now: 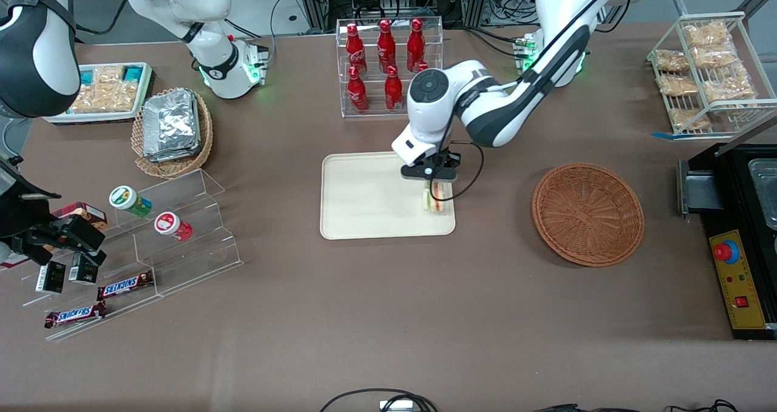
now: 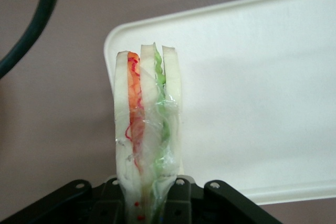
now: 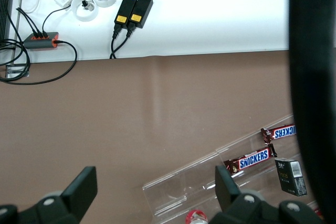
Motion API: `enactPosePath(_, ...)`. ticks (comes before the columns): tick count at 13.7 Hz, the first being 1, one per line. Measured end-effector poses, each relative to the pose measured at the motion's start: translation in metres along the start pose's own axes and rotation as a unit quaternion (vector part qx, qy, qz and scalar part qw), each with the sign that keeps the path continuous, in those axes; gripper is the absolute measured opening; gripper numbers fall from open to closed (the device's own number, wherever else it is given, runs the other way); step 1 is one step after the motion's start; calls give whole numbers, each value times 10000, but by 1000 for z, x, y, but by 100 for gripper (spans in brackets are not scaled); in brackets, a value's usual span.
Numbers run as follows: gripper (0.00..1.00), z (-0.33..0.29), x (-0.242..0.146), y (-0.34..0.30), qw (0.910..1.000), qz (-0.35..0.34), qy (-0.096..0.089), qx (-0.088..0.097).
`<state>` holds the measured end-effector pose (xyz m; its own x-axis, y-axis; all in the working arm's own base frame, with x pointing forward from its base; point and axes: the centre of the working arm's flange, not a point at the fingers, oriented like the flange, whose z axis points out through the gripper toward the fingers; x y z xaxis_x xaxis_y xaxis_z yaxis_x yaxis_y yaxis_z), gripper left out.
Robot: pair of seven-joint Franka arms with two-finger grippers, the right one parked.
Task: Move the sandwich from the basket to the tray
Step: 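Lower the sandwich onto the cream tray and open the left gripper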
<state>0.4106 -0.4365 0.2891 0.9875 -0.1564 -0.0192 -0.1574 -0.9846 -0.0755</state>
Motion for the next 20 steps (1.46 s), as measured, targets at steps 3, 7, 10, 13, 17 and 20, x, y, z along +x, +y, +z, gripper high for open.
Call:
enactPosePath(3,17,31,-3,6,9996,152,-235,28)
enactPosePath(7,36,57,-11,19,9985,325,-446,23)
enactPosePath(10,65,63,-13,20,9984,372,-427,75)
enactPosePath(13,96,63,-10,21,9987,344,-376,86)
enactPosePath(17,100,31,26,14,9996,24,-222,150)
enactPosePath(20,100,-9,68,-4,9979,-621,-29,173)
